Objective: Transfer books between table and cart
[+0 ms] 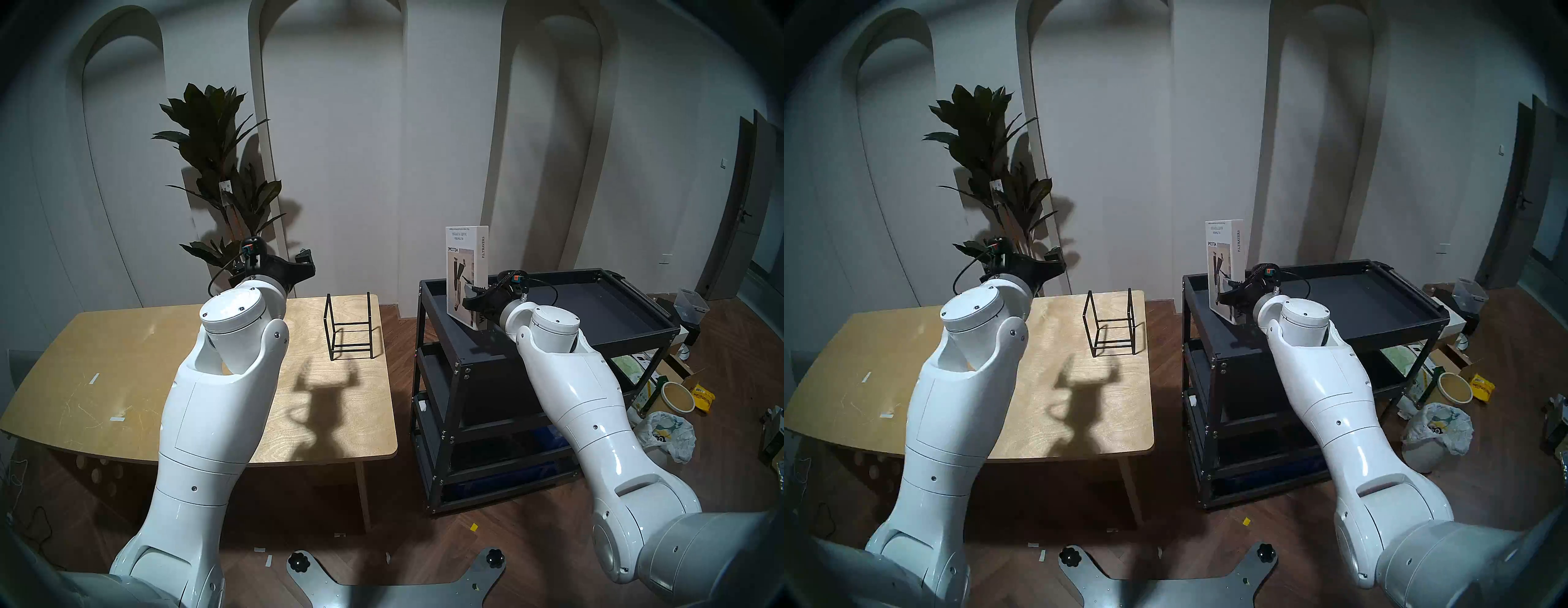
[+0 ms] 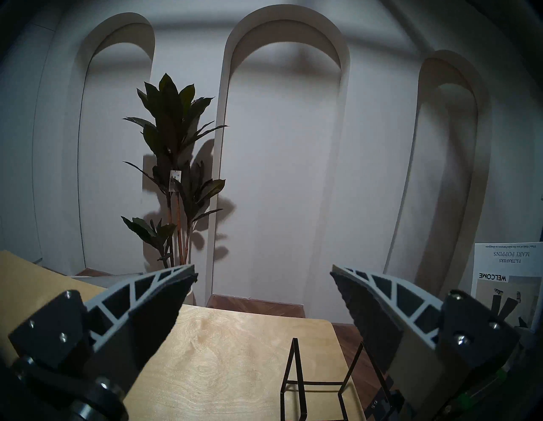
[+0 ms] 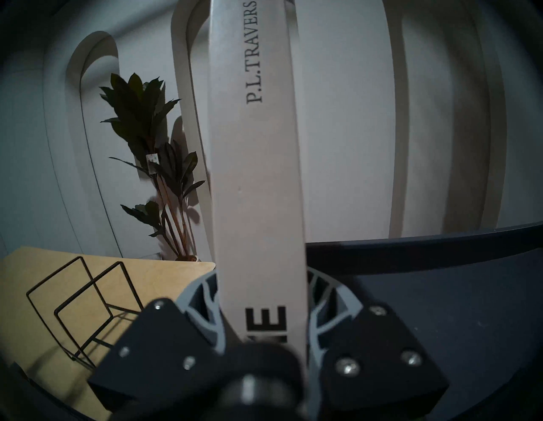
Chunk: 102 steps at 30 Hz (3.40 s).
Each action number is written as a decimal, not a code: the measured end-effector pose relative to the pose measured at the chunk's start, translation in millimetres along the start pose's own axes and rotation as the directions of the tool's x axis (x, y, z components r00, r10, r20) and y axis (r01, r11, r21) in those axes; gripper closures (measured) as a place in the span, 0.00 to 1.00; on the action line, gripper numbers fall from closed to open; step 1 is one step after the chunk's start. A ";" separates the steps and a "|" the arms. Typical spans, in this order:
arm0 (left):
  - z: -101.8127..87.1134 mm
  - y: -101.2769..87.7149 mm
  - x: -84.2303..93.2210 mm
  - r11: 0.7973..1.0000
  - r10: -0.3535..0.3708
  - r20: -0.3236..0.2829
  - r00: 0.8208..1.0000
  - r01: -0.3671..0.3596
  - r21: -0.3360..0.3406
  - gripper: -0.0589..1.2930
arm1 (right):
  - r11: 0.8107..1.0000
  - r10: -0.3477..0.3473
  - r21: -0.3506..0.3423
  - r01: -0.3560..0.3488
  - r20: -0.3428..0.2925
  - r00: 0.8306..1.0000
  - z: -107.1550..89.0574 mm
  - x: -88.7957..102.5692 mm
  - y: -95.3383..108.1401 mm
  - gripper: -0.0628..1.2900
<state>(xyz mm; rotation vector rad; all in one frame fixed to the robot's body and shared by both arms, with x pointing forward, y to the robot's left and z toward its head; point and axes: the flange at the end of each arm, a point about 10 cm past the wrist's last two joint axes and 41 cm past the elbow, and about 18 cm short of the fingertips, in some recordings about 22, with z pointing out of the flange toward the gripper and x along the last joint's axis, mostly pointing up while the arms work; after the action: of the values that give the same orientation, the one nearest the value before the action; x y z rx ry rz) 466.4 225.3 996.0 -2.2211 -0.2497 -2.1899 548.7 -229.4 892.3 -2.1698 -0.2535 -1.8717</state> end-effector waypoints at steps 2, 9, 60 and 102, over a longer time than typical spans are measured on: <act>-0.1 0.2 -0.3 1.000 0.002 0.000 1.000 -0.002 0.003 0.05 | 1.000 -0.007 0.006 0.007 -0.001 1.000 -2.9 -3.8 1.2 0.71; -1.6 8.2 -3.8 1.000 0.015 0.004 1.000 -0.015 -0.001 0.05 | 1.000 -0.007 0.005 0.007 0.000 1.000 -11.9 -17.3 8.7 0.71; 1.8 25.9 -14.4 0.999 0.036 0.030 0.999 -0.036 0.011 0.05 | 0.999 0.033 -0.031 -0.031 0.045 0.998 -1.2 -51.8 15.4 0.63; -0.6 30.8 -11.2 0.999 0.035 0.021 0.999 -0.035 -0.003 0.05 | 0.997 0.070 -0.024 -0.073 -0.091 0.993 -55.8 -0.3 6.2 0.07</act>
<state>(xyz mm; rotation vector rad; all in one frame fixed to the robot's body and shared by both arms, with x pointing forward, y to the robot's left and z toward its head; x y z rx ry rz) 469.4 193.7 988.0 -2.2332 -0.2068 -2.1521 498.0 -252.6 898.9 -2.0767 -0.1308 -1.9376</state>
